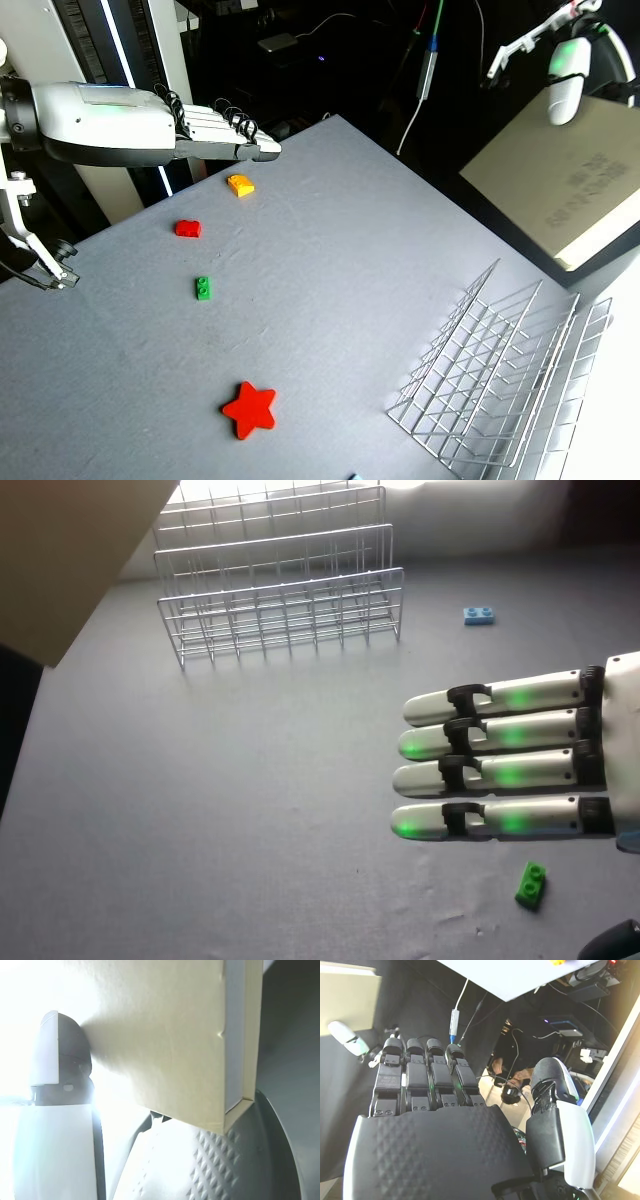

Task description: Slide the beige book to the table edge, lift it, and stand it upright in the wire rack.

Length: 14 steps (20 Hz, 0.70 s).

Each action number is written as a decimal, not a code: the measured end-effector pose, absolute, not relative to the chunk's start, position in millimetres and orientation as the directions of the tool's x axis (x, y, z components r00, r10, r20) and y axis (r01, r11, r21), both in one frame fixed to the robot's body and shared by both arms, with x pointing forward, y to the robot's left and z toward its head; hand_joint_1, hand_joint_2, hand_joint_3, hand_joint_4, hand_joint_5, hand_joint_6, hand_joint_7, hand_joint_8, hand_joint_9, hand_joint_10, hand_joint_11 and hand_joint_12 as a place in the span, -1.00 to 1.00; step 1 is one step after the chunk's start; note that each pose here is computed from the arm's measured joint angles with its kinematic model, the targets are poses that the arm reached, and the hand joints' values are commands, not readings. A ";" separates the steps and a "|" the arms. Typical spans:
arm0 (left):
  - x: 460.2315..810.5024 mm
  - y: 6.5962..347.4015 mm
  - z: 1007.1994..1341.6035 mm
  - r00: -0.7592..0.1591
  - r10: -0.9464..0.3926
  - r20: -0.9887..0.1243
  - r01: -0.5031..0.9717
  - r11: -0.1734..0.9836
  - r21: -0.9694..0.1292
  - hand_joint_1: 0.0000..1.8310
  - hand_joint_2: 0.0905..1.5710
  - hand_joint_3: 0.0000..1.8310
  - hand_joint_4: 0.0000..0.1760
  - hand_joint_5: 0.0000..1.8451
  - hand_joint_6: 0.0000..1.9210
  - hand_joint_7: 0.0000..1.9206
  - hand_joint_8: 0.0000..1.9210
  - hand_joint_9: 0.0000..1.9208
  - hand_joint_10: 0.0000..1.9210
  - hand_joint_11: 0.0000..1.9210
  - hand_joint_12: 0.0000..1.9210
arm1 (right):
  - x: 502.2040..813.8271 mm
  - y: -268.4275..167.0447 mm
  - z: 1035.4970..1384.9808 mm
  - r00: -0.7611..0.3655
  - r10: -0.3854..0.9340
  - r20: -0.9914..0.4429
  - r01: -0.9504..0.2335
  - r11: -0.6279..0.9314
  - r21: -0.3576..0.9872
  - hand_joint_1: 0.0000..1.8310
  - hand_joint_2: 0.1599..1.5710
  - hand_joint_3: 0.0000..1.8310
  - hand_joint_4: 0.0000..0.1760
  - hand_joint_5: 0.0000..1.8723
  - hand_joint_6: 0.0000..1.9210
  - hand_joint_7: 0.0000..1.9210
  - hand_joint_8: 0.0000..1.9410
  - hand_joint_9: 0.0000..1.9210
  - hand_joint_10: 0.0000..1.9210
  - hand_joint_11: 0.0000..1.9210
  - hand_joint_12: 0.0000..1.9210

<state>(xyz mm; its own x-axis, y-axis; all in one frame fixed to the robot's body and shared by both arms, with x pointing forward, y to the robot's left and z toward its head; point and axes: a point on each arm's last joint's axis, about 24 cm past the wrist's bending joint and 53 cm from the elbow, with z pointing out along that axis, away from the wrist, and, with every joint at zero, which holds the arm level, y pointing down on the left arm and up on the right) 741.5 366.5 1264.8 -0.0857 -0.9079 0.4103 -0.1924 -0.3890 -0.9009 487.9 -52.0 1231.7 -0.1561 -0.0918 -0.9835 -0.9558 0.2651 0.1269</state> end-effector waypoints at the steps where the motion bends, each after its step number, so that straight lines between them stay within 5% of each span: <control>1: 744.1 361.1 1267.8 -0.095 -0.906 0.413 -0.183 -0.392 -0.901 0.46 0.55 -1.00 -1.00 -0.20 0.19 -0.23 0.54 -0.31 0.64 -0.40 0.47 | 487.6 -51.1 1231.4 -0.155 -0.092 -0.984 -0.957 0.263 0.126 -1.00 0.43 -1.00 -1.00 -1.00 -1.00 -1.00 -1.00 -1.00 -1.00 -1.00 -1.00; 14: 777.4 314.8 1305.2 -0.146 -0.812 0.565 -0.055 -0.563 -0.825 0.46 0.54 -1.00 -1.00 -0.24 0.31 -0.19 0.44 -0.26 0.62 -0.34 0.55 | 486.2 -49.6 1230.8 -0.142 -0.098 -0.985 -0.960 0.256 0.113 -1.00 0.40 -1.00 -1.00 -1.00 -1.00 -1.00 -1.00 -1.00 -1.00 -1.00 -1.00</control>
